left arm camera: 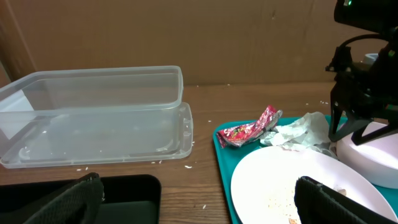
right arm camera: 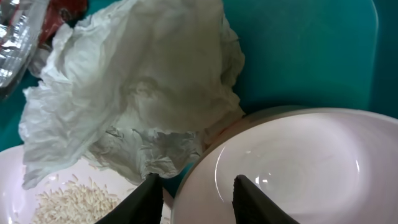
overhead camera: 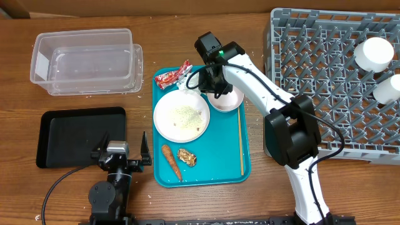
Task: Sort waste into correct bins and load items into the dishwasher
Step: 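Lower the right gripper and grasp the pink bowl rim, then lift the pink bowl and carry it over the dish rack, then lower the pink bowl into the rack and open the right gripper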
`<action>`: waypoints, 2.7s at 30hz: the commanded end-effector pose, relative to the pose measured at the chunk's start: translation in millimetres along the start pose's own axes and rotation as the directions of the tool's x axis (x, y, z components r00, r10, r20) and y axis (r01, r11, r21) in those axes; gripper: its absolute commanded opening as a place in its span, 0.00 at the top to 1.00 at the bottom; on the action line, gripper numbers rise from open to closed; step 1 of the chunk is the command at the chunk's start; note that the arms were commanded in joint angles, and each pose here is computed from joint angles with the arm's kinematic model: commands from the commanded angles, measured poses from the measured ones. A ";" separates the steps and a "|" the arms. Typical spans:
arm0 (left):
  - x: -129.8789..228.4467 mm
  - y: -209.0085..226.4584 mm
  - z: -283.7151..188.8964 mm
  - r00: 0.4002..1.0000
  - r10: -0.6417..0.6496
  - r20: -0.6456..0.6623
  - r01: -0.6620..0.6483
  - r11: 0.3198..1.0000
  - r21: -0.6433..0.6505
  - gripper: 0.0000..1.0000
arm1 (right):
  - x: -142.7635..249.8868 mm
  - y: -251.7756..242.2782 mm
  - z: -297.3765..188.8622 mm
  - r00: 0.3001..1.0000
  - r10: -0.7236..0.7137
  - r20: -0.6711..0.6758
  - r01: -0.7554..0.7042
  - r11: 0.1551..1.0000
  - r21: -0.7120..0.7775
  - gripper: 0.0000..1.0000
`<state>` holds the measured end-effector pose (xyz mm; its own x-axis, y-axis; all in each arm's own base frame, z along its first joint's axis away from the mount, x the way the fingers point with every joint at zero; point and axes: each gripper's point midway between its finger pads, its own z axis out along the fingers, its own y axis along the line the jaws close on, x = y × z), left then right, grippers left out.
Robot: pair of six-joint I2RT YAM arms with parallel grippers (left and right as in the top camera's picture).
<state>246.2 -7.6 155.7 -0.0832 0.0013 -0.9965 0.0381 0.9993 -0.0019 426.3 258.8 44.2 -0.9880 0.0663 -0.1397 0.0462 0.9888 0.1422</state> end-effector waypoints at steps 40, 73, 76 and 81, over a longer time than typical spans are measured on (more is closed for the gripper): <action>-0.1 2.0 -0.3 1.000 0.012 0.006 -0.012 1.000 -0.010 0.00 | -85.0 -110.0 -208.6 0.945 0.194 0.263 -0.174 0.980 -0.099 0.96; -0.1 2.0 -0.3 1.000 0.012 0.006 -0.012 1.000 -0.010 0.00 | -99.1 -343.1 -228.8 0.807 0.378 0.454 0.245 0.485 -0.840 0.96; -0.1 2.0 -0.3 1.000 0.012 0.006 -0.012 1.000 -0.010 0.00 | -102.3 -351.2 -213.9 0.817 0.408 0.408 0.148 0.535 -0.832 0.96; -0.1 2.0 -0.3 1.000 0.012 0.006 -0.012 1.000 -0.010 0.00 | -101.4 -358.1 -196.6 0.828 0.449 0.337 0.028 0.567 -0.823 0.96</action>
<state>246.2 -7.6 155.7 -0.0832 0.0013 -0.9965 0.0381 0.9993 -0.0019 480.9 -128.3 201.6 -0.7411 0.5239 -0.4198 -0.1902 0.4357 0.8797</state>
